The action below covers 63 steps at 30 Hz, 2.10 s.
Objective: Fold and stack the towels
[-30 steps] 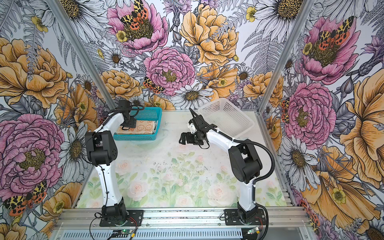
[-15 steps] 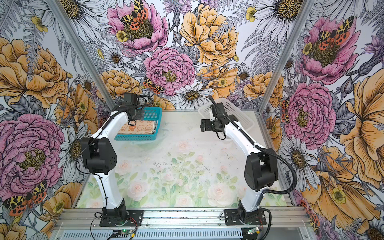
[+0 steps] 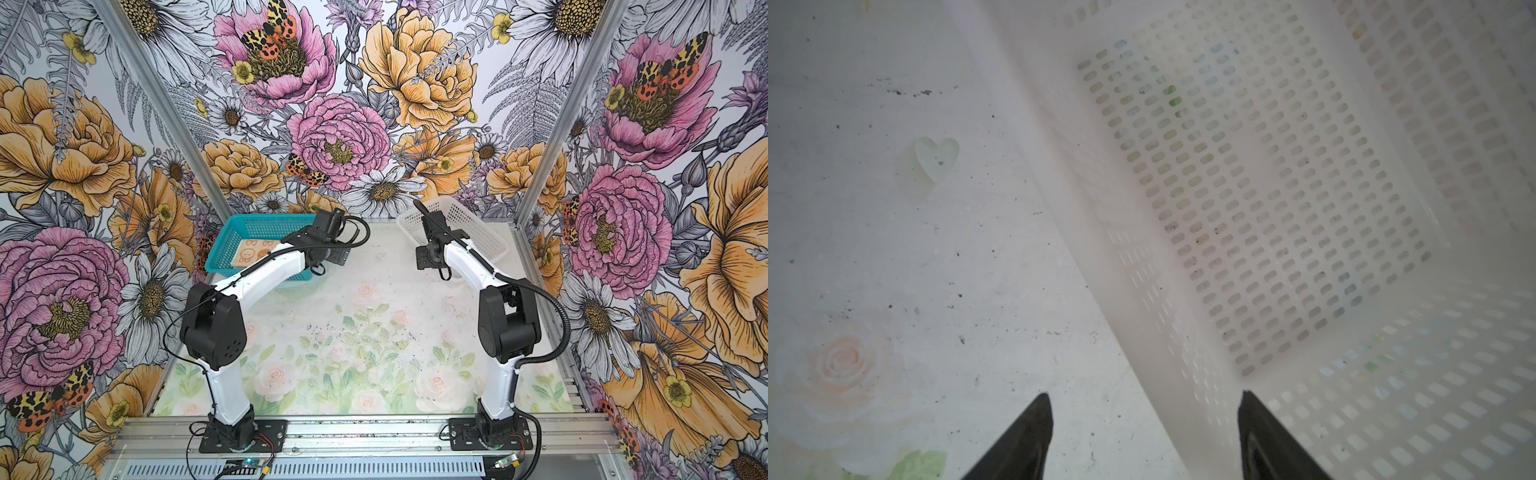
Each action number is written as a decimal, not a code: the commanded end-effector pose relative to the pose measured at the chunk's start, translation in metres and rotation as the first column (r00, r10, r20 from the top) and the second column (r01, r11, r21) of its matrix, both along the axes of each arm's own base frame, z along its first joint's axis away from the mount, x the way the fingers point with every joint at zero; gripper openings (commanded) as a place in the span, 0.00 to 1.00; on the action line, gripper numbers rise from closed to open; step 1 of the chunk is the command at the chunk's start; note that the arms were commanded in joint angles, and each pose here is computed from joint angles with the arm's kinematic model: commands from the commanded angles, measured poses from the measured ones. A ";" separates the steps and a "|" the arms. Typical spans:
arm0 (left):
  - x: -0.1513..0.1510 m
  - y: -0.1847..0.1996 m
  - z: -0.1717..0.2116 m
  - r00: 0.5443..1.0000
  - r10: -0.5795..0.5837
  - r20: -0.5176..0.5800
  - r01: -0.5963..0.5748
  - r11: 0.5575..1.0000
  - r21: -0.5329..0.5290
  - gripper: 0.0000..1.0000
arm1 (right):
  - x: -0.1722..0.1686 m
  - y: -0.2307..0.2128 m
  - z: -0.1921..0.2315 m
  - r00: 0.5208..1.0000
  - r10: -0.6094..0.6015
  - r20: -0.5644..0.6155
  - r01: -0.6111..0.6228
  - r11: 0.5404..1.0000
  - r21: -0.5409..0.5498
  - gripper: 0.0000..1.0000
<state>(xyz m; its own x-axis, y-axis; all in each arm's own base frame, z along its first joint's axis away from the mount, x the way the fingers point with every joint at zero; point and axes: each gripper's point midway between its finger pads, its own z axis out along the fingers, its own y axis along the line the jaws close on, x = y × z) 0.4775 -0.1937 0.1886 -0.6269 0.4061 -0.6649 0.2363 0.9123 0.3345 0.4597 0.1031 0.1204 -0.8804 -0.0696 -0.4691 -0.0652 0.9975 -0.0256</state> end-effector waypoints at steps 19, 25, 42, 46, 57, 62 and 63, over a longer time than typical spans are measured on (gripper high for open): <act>-0.038 -0.015 0.037 0.995 0.029 0.099 -0.020 0.995 -0.099 0.99 | -0.001 0.023 0.003 1.000 0.006 -0.023 -0.004 0.994 0.109 0.02; -0.046 0.015 0.031 0.992 0.107 0.071 -0.090 0.972 -0.219 0.99 | -0.003 0.091 0.032 1.000 0.008 0.001 -0.008 0.960 0.279 0.00; -0.090 0.091 0.022 0.946 0.302 0.117 -0.228 0.878 -0.422 0.99 | 0.005 0.233 0.024 1.000 0.021 -0.023 -0.009 0.894 0.448 0.20; -0.100 0.106 0.024 0.918 0.346 0.194 -0.233 0.866 -0.443 0.99 | 0.006 0.236 0.041 0.998 0.059 0.010 -0.057 0.883 0.466 0.62; -0.109 0.192 0.017 0.766 0.530 0.365 -0.385 0.832 -0.399 0.99 | 0.017 0.106 0.111 0.980 -0.086 0.179 0.015 0.930 0.366 0.99; -0.114 0.230 -0.028 0.727 0.561 0.396 -0.405 0.816 -0.413 0.99 | 0.008 -0.018 0.113 0.908 -0.268 0.322 0.244 0.963 0.113 0.99; -0.114 0.235 -0.038 0.729 0.565 0.387 -0.404 0.811 -0.423 0.99 | 0.002 -0.036 0.109 0.890 -0.291 0.350 0.283 0.956 0.077 0.99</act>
